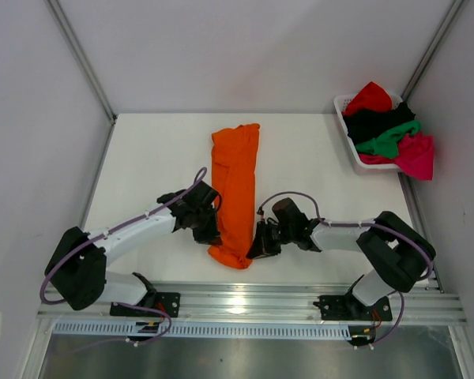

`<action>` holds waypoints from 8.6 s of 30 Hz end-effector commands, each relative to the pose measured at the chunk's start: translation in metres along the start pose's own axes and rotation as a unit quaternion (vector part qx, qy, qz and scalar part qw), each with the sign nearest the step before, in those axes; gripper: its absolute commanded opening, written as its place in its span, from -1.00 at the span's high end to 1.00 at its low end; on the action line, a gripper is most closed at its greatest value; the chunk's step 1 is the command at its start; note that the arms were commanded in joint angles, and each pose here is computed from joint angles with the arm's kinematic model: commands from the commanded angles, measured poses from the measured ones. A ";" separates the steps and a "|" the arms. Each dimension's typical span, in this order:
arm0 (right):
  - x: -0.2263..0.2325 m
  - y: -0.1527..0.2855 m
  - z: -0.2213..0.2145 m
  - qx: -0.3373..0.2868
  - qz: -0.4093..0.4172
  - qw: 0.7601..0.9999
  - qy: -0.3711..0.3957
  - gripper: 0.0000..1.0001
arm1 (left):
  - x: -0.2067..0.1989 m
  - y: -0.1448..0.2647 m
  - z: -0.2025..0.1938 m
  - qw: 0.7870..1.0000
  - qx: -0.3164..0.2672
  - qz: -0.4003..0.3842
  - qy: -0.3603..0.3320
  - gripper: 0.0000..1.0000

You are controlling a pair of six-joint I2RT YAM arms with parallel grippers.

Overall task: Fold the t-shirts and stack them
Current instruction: Fold the tshirt

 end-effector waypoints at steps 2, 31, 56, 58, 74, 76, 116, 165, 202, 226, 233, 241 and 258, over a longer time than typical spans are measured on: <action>-0.004 -0.012 -0.022 0.043 0.000 0.999 -0.018 0.60 | 0.000 -0.004 -0.005 1.000 0.012 0.000 -0.007 0.54; 0.008 0.021 -0.066 -0.077 0.079 0.993 -0.053 -0.17 | -0.019 -0.010 0.003 0.999 0.016 0.008 -0.027 -0.15; -0.002 -0.022 -0.054 -0.107 0.139 0.979 -0.101 -0.13 | -0.019 0.005 0.001 1.000 -0.001 -0.007 -0.030 -0.16; 0.000 -0.021 -0.052 -0.109 0.138 0.980 -0.098 -0.13 | -0.019 0.005 0.002 1.000 -0.002 -0.007 -0.029 -0.16; -0.001 -0.029 -0.051 -0.093 0.139 0.981 -0.103 0.01 | -0.011 0.003 -0.001 1.000 -0.005 0.006 -0.028 -0.15; -0.001 -0.030 -0.053 -0.089 0.136 0.981 -0.105 0.01 | -0.010 0.002 -0.001 1.000 -0.006 0.007 -0.028 -0.15; -0.008 -0.031 -0.054 -0.070 0.153 0.979 -0.116 0.79 | 0.080 -0.026 -0.049 0.986 -0.064 -0.099 0.117 -0.17; -0.010 -0.042 -0.049 -0.043 0.160 0.979 -0.115 0.80 | 0.101 -0.012 -0.074 0.966 -0.019 -0.249 -0.063 -0.32; -0.011 -0.049 -0.047 -0.032 0.173 0.978 -0.114 0.80 | 0.090 -0.030 -0.057 0.974 -0.066 -0.215 -0.040 -0.32; -0.012 -0.049 -0.048 -0.034 0.177 0.977 -0.118 0.80 | 0.086 -0.034 -0.054 0.981 -0.052 -0.181 -0.043 0.99; -0.006 -0.045 -0.035 -0.041 0.166 0.982 -0.086 0.81 | 0.069 -0.008 -0.042 0.984 -0.084 -0.153 -0.041 0.99; -0.004 -0.029 -0.010 -0.058 0.095 0.993 -0.043 0.89 | 0.058 0.006 -0.034 0.982 -0.107 -0.147 -0.050 0.99; 0.001 0.002 0.041 -0.108 0.030 0.994 -0.010 1.00 | 0.035 0.009 -0.025 0.985 -0.090 -0.139 -0.038 0.99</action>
Point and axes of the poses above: each gripper's point midway between its finger pads, its own y axis back along the fingers, its own x axis along the line the jaws close on, z = x × y, the point moved 10 cm from there along y, back along the fingers, and after that the axes turned 13 degrees about y, right-handed, at the moved point
